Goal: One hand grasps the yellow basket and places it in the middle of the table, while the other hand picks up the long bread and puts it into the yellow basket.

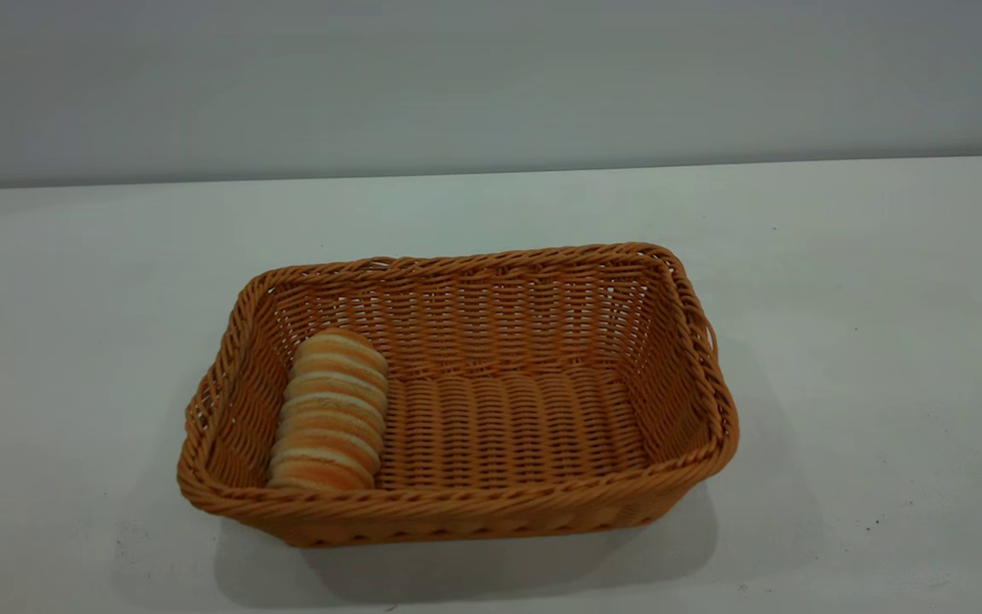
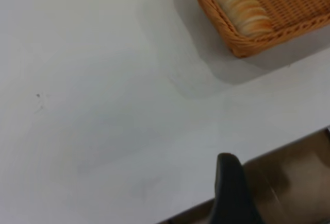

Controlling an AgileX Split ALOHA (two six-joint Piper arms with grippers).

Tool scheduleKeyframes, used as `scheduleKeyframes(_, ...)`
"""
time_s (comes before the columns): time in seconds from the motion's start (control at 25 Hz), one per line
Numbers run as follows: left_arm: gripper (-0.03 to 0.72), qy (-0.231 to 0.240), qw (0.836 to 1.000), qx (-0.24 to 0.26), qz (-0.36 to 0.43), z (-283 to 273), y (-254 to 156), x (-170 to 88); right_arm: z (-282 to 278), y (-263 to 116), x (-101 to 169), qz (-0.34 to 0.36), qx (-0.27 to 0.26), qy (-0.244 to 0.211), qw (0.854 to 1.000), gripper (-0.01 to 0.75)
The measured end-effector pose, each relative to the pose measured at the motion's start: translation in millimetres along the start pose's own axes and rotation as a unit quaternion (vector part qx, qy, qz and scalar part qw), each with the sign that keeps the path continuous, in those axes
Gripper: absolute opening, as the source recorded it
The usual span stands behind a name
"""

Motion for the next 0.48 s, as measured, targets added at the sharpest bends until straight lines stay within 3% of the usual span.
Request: scheduleKeyframes(0.48, 0.530, 0.001, 1.000, 0.000, 0.000, 0.0, 0.0, 0.2, 0.0, -0.7, 0.0, 0.000, 0.003, 0.000, 1.000, 0.587)
Point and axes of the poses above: a point on each arm's last joint axis where the gripper is mounted, z pointing out along that axis toward the gripper, x along the wrist's bending axis when the last joint is at zero, y = z × x, the point moved 3 cm from there along z, pointing out along that axis toward the gripper, and after that the axes turned 2 degrees about -z, right-handed, at the moved point
